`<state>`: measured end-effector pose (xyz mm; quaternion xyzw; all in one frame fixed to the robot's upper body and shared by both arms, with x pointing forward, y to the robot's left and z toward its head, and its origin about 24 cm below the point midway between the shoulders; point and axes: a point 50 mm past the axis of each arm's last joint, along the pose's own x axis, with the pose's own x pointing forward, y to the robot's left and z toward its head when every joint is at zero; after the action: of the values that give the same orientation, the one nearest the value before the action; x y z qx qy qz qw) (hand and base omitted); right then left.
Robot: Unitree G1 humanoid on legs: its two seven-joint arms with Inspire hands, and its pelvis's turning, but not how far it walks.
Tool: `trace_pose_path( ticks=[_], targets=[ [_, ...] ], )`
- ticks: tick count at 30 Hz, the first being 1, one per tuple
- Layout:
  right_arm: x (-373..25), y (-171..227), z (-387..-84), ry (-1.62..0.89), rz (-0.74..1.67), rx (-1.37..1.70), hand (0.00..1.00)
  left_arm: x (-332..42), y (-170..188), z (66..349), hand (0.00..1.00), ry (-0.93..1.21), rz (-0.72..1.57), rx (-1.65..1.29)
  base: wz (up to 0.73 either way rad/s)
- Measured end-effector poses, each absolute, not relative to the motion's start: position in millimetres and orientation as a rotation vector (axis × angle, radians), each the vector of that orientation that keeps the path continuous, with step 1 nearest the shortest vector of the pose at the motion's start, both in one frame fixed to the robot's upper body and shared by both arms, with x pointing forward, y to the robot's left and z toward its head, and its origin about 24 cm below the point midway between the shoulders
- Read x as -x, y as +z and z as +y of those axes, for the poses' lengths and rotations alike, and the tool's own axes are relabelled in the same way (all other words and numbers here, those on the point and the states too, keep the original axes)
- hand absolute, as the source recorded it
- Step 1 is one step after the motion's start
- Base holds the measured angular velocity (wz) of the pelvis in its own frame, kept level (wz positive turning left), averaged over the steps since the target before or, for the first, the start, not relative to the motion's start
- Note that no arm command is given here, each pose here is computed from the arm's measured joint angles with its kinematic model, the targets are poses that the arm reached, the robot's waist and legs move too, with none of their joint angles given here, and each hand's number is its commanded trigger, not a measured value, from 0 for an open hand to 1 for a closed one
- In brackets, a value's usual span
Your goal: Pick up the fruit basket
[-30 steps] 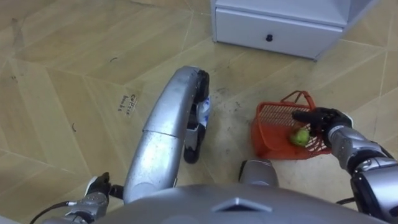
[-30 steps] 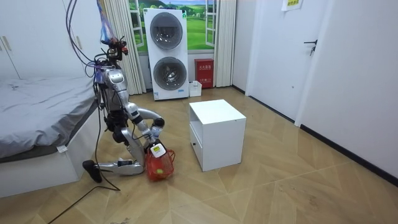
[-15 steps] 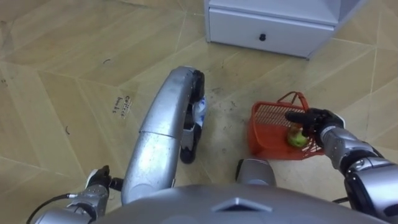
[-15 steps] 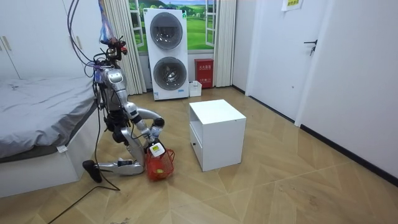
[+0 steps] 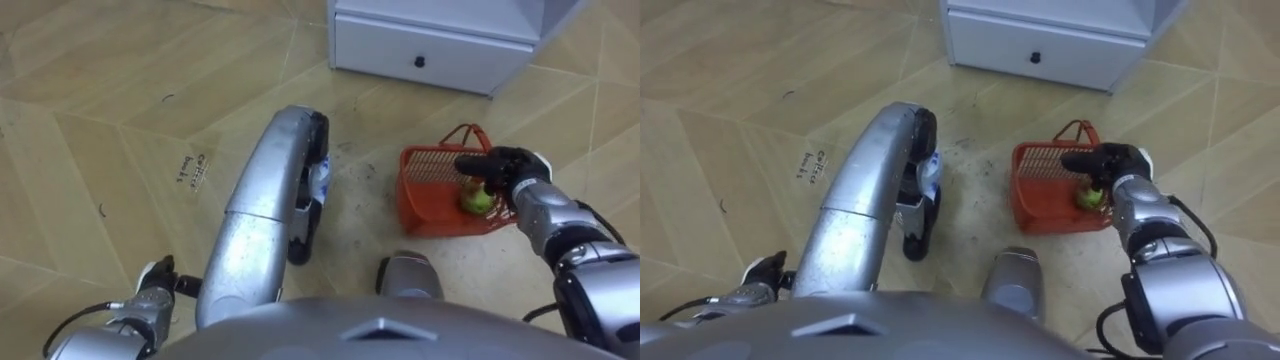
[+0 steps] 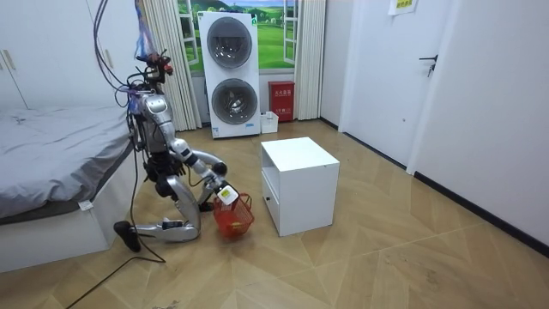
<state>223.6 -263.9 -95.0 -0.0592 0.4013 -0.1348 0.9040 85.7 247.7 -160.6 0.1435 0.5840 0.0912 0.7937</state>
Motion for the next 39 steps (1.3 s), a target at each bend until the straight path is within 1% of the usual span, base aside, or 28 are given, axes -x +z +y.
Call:
trace_pose_path(
  ticks=[7,11,14,18,21,23,25,30,35,39],
  targets=[
    [-258,-64,-248,-0.243,0.635,0.133,1.00,-118,-152,249,0.00,0.231,1.169,-0.321,0.01],
    [-274,-45,-240,-0.215,0.537,0.126,1.00,-125,-149,250,0.00,0.262,1.130,-0.316,-0.40],
    [-281,-35,-235,-0.194,0.490,0.120,1.00,-115,-151,253,0.00,0.301,1.146,-0.298,-0.62],
    [-290,-11,-229,-0.152,0.379,0.098,1.00,-76,-156,260,0.00,0.349,1.187,-0.272,-0.46],
    [-286,2,-228,-0.124,0.307,0.141,1.00,-44,-157,266,0.00,0.400,1.229,-0.282,-0.19],
    [-282,3,-228,-0.123,0.301,0.176,1.00,-33,-157,269,0.00,0.434,1.241,-0.291,-0.22],
    [-281,12,-222,-0.091,0.255,0.167,1.00,-21,-157,268,0.00,0.449,1.264,-0.300,-0.16],
    [-282,26,-218,-0.070,0.187,0.156,1.00,-7,-158,265,0.00,0.446,1.290,-0.307,-0.24],
    [-284,40,-213,-0.055,0.114,0.154,1.00,-16,-156,265,0.00,0.439,1.257,-0.315,-0.27],
    [-284,50,-208,-0.046,0.065,0.136,1.00,-13,-155,265,0.00,0.443,1.263,-0.313,-0.05]
  ],
)
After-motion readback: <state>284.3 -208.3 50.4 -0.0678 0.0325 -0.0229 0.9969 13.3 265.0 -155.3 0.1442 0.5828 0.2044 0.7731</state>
